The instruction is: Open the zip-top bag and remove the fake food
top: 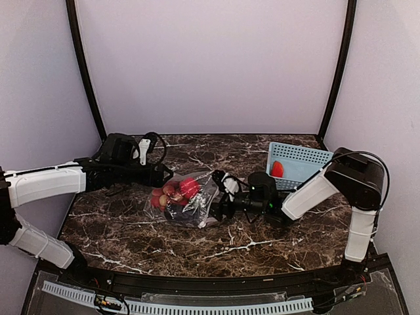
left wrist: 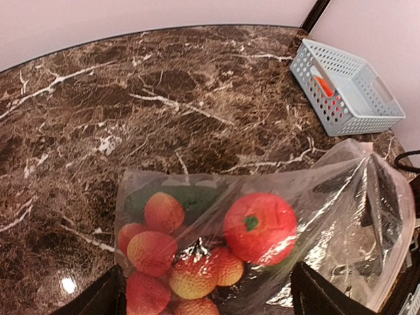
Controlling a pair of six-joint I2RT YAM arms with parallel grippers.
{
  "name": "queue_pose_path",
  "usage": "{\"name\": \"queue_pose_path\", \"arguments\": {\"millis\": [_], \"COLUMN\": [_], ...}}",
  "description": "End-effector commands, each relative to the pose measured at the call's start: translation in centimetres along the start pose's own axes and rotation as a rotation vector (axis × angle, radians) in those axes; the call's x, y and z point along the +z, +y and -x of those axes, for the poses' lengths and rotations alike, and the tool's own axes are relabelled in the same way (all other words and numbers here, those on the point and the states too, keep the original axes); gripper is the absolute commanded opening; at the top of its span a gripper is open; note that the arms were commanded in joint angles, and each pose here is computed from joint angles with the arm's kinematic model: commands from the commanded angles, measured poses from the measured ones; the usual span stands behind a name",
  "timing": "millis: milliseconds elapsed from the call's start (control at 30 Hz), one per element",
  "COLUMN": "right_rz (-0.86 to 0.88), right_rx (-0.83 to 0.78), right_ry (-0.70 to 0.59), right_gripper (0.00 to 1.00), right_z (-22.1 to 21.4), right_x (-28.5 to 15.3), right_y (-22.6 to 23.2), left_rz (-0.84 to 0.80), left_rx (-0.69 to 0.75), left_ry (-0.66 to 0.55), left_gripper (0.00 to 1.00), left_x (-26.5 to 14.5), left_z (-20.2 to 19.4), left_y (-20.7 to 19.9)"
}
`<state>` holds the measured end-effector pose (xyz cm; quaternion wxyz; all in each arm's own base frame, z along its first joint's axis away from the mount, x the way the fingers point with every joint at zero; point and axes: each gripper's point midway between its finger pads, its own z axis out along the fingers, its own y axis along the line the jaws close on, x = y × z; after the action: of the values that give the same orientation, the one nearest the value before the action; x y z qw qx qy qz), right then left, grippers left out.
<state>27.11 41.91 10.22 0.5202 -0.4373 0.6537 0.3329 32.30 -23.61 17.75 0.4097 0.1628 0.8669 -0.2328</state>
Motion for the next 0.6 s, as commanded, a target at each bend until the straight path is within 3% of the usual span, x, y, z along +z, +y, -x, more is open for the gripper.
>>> {"name": "queue_pose_path", "arguments": {"millis": [0, 267, 467, 567], "right_rz": [0.021, 0.064, 0.133, 0.141], "right_rx": [-0.006, -0.009, -0.028, -0.03], "right_ry": [0.035, 0.033, 0.016, 0.009], "right_gripper": [0.91, 0.95, 0.93, 0.92], "right_z": [0.2, 0.8, 1.1, 1.2], "right_x": [1.5, 2.4, 3.1, 3.4], "right_y": [0.0, -0.4, 0.4, 0.4], "left_rz": [0.067, 0.078, -0.02, -0.072], "left_rx": [-0.074, -0.145, -0.145, -0.146], "left_ry": [0.119, 0.193, 0.237, 0.26], "left_gripper": [0.9, 0.96, 0.86, 0.76], "left_x": [0.7, 2.8, 4.9, 5.6], "left_z": [-3.2, -4.0, -4.8, -5.3], "left_y": [2.7, 4.6, 3.3, 2.5]}}
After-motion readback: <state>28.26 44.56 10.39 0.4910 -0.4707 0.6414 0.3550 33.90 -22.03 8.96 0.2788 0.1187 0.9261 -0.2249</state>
